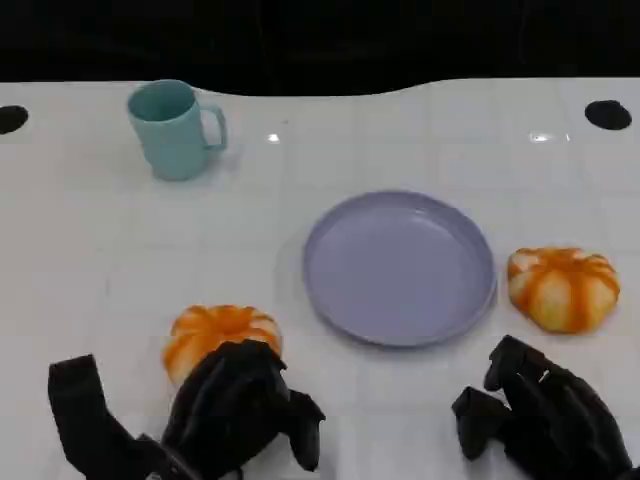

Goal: Grasp the bread from the table and place it into the plate.

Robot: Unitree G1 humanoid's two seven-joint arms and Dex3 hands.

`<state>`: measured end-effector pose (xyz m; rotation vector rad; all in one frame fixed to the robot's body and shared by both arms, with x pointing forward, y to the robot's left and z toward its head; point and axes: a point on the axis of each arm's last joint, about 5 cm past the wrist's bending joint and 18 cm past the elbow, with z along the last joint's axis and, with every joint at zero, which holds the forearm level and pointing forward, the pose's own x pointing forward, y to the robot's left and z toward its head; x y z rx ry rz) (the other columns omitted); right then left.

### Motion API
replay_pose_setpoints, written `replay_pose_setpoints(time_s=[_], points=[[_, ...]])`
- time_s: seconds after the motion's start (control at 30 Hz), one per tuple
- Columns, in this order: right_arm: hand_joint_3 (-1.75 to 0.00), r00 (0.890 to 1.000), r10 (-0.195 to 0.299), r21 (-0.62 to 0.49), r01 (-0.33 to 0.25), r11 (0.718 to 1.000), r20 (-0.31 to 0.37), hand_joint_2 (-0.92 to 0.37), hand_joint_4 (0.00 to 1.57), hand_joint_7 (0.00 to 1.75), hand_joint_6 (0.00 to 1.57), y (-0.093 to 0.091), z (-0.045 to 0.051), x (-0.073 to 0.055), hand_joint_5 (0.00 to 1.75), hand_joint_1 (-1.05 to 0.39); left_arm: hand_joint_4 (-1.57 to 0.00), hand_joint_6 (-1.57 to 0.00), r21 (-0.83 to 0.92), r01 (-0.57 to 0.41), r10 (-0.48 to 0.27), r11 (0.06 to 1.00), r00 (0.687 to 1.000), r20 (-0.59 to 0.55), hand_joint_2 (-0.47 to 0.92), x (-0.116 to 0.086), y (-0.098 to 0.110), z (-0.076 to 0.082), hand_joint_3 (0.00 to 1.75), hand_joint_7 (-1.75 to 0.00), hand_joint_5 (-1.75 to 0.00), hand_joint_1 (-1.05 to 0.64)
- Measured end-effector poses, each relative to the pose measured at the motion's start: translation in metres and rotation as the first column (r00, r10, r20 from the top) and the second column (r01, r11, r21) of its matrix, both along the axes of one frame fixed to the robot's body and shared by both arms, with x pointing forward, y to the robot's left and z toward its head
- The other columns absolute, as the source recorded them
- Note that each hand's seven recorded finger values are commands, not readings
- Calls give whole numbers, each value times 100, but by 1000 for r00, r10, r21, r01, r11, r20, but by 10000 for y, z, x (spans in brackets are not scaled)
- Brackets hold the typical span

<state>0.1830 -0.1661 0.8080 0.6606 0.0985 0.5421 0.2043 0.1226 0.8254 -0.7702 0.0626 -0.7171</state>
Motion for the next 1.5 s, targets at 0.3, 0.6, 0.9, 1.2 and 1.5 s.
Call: replay_pose_setpoints(time_s=[0.3,0.6,0.9,1.2,1.5], points=[[-23,1000,-1,-1,1,1000,1,-92,77,147,66,-1,0,0,170,-57,-157,-157,1,15,-15,1000,1000,-7,69,-4,-18,-3,0,-47,-83,-105],[-22,1000,-2,-2,2,1000,0,-92,78,147,67,-1,1,0,170,-58,-157,-157,0,14,-14,1000,1000,-5,70,-4,-23,-3,1,-44,-80,-105],[-20,1000,-5,-2,5,1000,-2,-92,77,146,67,-1,3,0,171,-56,-151,-145,111,-97,75,989,979,190,91,49,54,154,3,-3,-33,-105],[-23,1000,-2,-1,2,1000,6,-92,76,145,66,0,10,0,170,-56,-115,-82,362,-321,112,875,862,494,92,91,236,354,8,0,-16,-105],[-23,1000,-4,1,4,1000,7,-92,77,146,67,8,7,-2,171,-57,-1,-1,683,-508,-142,525,739,658,92,154,412,621,23,-90,-157,-105]])
